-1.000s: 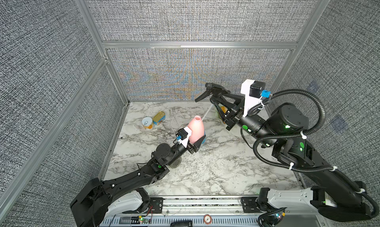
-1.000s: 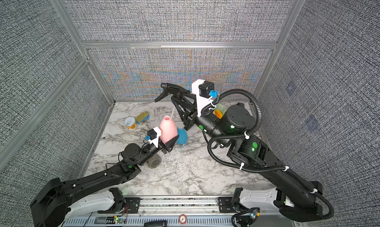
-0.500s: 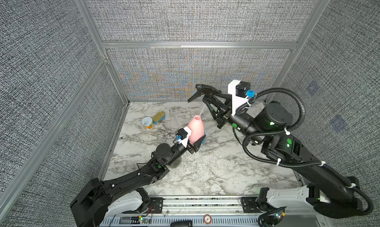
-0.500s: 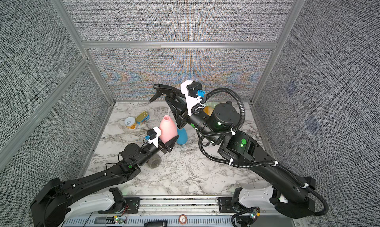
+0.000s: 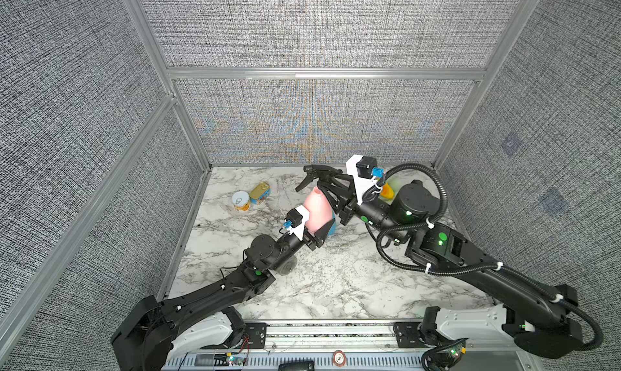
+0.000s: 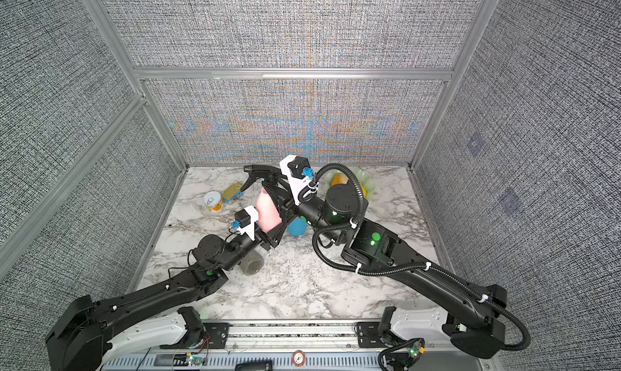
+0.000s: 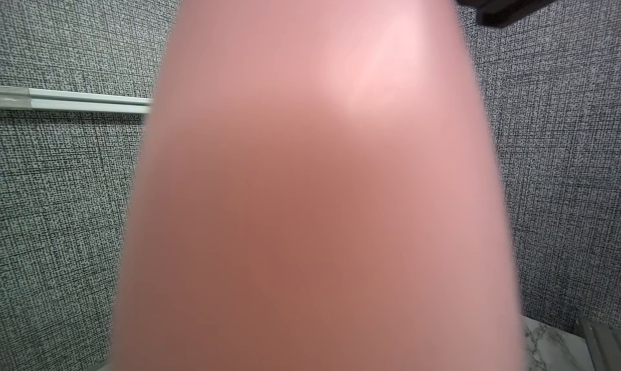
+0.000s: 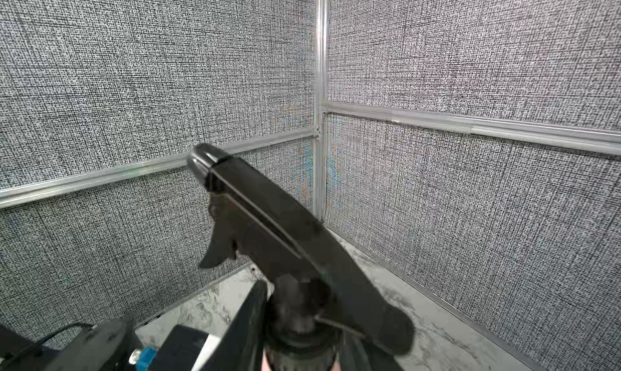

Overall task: Attach spray nozzles to spray bottles
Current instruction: Insert the spray nozzle into the spray bottle, then screw the spray nozzle on the spray bottle.

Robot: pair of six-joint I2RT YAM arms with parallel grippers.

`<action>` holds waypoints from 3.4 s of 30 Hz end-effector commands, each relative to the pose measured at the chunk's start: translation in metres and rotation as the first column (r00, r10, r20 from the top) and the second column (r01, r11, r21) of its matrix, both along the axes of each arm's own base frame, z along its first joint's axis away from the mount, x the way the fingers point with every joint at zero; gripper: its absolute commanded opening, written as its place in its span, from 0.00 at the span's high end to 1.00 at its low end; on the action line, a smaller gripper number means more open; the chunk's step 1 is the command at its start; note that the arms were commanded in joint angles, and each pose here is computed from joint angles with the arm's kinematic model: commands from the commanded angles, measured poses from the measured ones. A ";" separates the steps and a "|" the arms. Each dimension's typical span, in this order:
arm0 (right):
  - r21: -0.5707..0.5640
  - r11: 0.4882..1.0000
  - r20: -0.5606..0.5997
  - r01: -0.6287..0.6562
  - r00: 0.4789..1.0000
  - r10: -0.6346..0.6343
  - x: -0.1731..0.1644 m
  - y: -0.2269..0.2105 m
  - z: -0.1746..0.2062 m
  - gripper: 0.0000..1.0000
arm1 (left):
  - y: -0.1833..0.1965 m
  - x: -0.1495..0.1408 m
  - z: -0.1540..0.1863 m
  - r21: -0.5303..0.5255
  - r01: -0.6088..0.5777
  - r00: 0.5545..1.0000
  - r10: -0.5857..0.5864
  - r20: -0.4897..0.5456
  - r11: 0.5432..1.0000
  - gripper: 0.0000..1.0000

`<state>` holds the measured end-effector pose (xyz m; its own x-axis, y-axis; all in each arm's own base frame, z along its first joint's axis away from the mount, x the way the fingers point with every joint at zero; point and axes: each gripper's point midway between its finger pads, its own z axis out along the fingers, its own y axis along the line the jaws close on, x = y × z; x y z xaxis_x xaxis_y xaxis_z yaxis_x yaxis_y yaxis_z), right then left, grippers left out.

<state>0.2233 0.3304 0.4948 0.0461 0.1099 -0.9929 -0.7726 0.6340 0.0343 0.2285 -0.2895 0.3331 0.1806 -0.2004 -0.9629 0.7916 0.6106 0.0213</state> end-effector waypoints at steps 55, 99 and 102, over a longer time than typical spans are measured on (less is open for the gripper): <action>-0.208 0.820 -0.153 0.533 0.811 -0.565 0.055 0.006 -0.124 0.67 | 0.007 0.011 0.008 0.012 -0.081 0.997 0.081 0.002 0.997 0.43; -0.154 0.973 -0.174 -0.169 0.974 0.142 -0.040 -0.015 -0.052 0.38 | 0.000 -0.012 0.013 0.011 0.040 0.996 -0.041 0.074 0.999 0.43; -0.102 0.964 -0.184 -0.245 0.957 0.224 -0.035 -0.032 -0.042 0.38 | -0.003 -0.017 0.014 0.014 0.070 0.994 -0.071 0.078 0.997 0.43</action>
<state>0.2089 0.2942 0.4547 -0.1166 -0.0011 -0.9932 -0.7790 0.6204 0.0907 0.2223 -0.2896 0.3352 0.2124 -0.1715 -0.9620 0.7997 0.5963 0.0703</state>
